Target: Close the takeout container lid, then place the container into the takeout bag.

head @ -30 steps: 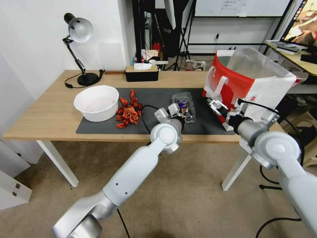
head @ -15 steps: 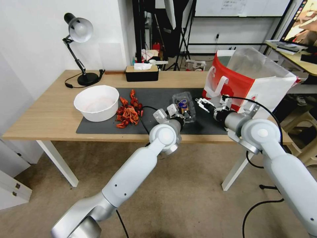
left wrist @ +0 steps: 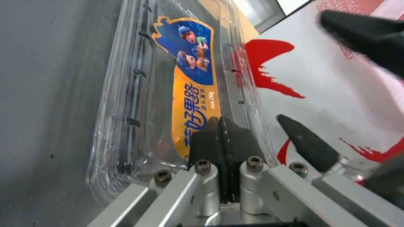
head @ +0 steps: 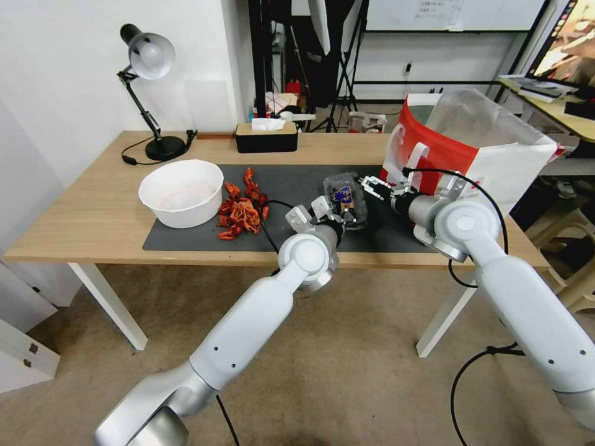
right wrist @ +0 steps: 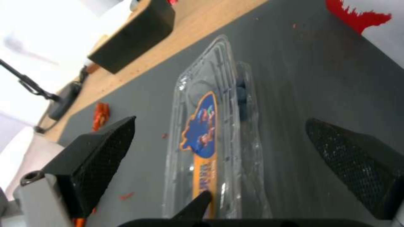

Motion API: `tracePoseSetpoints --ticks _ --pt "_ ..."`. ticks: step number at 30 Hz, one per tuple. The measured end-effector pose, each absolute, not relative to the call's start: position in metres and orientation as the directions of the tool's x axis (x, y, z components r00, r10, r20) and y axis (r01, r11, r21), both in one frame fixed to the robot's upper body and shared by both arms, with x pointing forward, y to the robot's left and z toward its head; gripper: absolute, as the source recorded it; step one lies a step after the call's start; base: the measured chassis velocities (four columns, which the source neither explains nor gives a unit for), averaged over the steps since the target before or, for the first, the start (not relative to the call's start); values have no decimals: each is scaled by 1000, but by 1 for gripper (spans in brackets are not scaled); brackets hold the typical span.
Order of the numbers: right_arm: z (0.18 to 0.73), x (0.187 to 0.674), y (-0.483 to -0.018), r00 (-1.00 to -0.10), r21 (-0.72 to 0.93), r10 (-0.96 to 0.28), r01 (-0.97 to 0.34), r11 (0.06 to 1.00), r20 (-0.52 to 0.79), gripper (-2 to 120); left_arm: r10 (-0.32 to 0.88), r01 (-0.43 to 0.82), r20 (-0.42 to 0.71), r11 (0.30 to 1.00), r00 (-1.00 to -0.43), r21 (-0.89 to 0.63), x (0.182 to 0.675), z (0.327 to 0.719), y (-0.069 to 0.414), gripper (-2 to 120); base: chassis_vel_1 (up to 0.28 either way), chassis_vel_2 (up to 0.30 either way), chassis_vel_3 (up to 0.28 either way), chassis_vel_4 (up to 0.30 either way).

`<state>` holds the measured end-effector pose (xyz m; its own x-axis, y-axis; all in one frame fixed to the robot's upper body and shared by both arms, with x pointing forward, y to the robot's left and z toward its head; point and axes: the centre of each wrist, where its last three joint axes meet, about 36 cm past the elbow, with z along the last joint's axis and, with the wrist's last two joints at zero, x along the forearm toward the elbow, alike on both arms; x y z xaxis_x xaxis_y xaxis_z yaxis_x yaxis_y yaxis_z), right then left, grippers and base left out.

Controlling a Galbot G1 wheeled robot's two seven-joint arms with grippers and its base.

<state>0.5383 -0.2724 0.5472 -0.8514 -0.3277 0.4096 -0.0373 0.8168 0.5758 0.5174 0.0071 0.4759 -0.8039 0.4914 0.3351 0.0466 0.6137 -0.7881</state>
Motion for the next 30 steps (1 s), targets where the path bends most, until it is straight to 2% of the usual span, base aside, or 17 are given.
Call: tracePoseSetpoints --ticks 12,30 --pt "535 561 -265 -744 478 -359 -62 876 563 100 485 42 339 618 -806 -785 515 473 13 0 0 0 0 0" --pt "537 578 -263 -727 465 -371 -80 881 578 100 488 46 332 613 -808 -789 514 474 17 0 0 0 0 0"
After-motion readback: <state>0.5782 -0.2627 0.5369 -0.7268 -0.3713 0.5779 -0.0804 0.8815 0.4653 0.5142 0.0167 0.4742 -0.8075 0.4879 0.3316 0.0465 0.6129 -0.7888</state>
